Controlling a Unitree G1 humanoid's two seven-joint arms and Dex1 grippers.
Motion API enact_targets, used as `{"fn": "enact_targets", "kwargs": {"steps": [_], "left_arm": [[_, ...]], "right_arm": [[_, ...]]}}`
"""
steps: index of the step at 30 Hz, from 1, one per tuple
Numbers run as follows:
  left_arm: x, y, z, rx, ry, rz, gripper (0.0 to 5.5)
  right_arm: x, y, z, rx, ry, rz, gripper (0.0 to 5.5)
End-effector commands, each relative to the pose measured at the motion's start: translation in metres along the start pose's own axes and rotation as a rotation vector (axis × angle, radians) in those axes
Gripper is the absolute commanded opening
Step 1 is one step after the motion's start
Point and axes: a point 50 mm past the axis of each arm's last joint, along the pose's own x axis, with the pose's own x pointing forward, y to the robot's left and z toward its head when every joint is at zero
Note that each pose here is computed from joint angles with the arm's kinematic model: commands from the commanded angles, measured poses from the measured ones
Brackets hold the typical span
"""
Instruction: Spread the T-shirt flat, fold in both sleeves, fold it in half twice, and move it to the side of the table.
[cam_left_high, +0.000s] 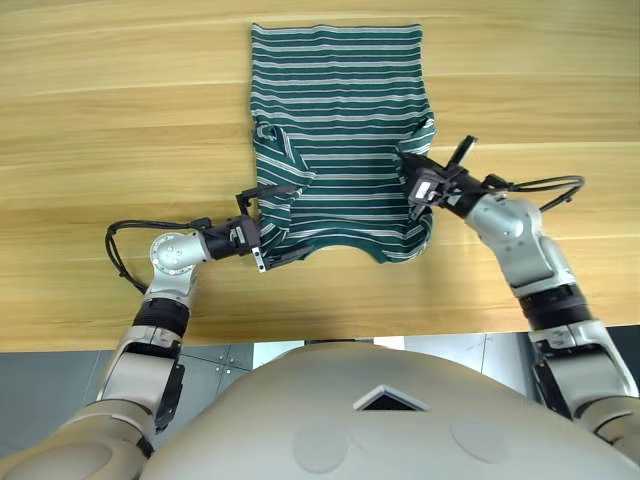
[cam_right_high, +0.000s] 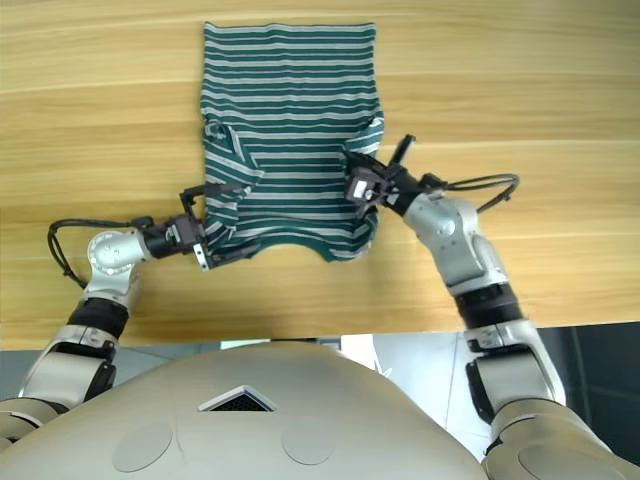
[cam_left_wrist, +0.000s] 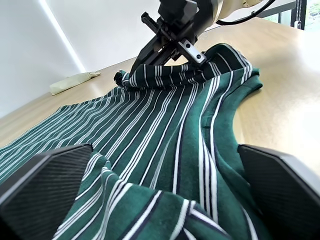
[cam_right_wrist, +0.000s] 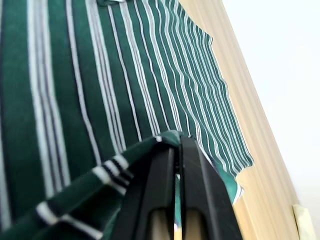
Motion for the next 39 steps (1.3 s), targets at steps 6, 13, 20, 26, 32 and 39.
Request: {"fn": "enact_targets", "kwargs": {"steps": [6, 13, 20, 26, 32, 39], "left_arm": [[0.002, 0.000, -0.002, 0.003, 0.021, -0.027, 5.40], [0.003, -0.002, -0.002, 0.000, 0.018, -0.028, 5.40], [0.003, -0.003, -0.002, -0.006, 0.017, -0.030, 5.40], [0.003, -0.005, -0.002, -0.006, 0.014, -0.035, 5.40], [-0.004, -0.002, 0.001, 0.008, 0.014, -0.025, 5.40], [-0.004, 0.001, 0.001, 0.011, 0.016, -0.023, 5.40]], "right_arm": [[0.014, 0.006, 0.000, -0.008, 0.051, 0.017, 0.03], [0.010, 0.021, -0.004, 0.033, 0.054, 0.172, 0.29], [0.012, 0.002, 0.011, 0.148, -0.059, 0.071, 1.40], [-0.006, -0.040, 0.025, 0.328, -0.225, -0.153, 2.48], [-0.061, -0.044, -0.011, 0.337, -0.108, -0.151, 3.46], [-0.089, 0.010, -0.016, 0.344, -0.076, 0.066, 4.61]]}}
